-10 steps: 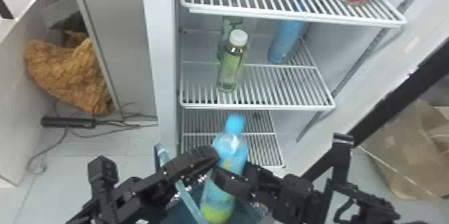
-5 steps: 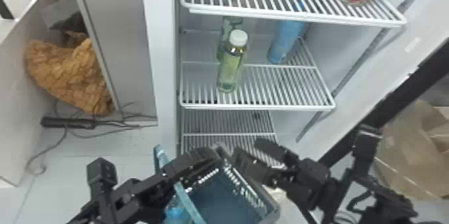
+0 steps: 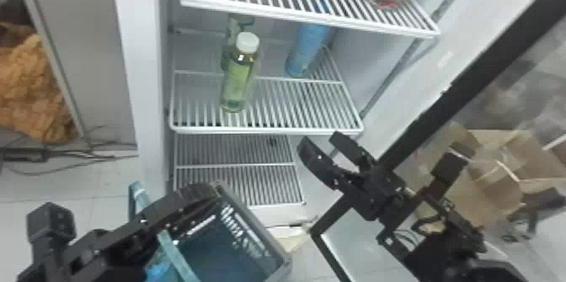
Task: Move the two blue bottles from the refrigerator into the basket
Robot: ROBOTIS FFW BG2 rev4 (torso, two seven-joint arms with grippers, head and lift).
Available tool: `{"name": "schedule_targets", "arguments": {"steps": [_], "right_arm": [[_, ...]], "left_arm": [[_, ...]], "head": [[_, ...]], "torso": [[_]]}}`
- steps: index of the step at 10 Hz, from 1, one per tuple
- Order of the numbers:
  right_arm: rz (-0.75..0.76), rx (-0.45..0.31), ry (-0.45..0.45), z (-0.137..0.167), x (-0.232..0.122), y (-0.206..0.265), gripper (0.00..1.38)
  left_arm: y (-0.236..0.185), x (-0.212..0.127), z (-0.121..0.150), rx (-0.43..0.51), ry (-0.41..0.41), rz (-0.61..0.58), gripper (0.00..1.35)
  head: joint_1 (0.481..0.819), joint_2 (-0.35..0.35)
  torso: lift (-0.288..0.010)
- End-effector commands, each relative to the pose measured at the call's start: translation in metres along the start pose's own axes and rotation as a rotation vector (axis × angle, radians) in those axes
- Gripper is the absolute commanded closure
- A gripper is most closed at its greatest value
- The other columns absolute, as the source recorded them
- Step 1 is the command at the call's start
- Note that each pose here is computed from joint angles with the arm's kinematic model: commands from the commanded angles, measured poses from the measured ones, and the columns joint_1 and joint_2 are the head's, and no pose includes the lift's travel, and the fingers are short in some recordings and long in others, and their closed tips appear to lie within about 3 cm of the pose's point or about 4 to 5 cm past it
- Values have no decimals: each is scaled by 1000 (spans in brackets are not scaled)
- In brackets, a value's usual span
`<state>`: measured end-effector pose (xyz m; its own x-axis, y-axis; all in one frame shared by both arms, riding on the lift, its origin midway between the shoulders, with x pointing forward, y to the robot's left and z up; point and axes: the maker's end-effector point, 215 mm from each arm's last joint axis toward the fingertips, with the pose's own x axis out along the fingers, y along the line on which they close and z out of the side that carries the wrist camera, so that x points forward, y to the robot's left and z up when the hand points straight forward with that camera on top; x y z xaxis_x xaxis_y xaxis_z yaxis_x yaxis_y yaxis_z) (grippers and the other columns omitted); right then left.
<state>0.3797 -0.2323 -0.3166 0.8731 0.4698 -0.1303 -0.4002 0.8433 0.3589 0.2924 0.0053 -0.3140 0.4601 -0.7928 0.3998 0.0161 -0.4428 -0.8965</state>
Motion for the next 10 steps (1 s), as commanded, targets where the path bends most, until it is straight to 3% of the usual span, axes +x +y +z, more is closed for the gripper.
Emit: {"name": "schedule_targets", "arguments": {"steps": [1,4,10], "right_arm": [[-46,-37,-59,16,2,-18,173],[-149,-101,-128,35,10,-57,174],[-225,-111,-175,39,66,-116,173]], "left_arm": [[1,-2,0,-2,-5,2,1164],[1,-1,-1,-3,-4,1,1164],[1,-2,-1,-6,-5,0,1164]], "head": [[695,-350],[695,-350],[695,-350]], "torso": [[-216],[-216],[-216]]}}
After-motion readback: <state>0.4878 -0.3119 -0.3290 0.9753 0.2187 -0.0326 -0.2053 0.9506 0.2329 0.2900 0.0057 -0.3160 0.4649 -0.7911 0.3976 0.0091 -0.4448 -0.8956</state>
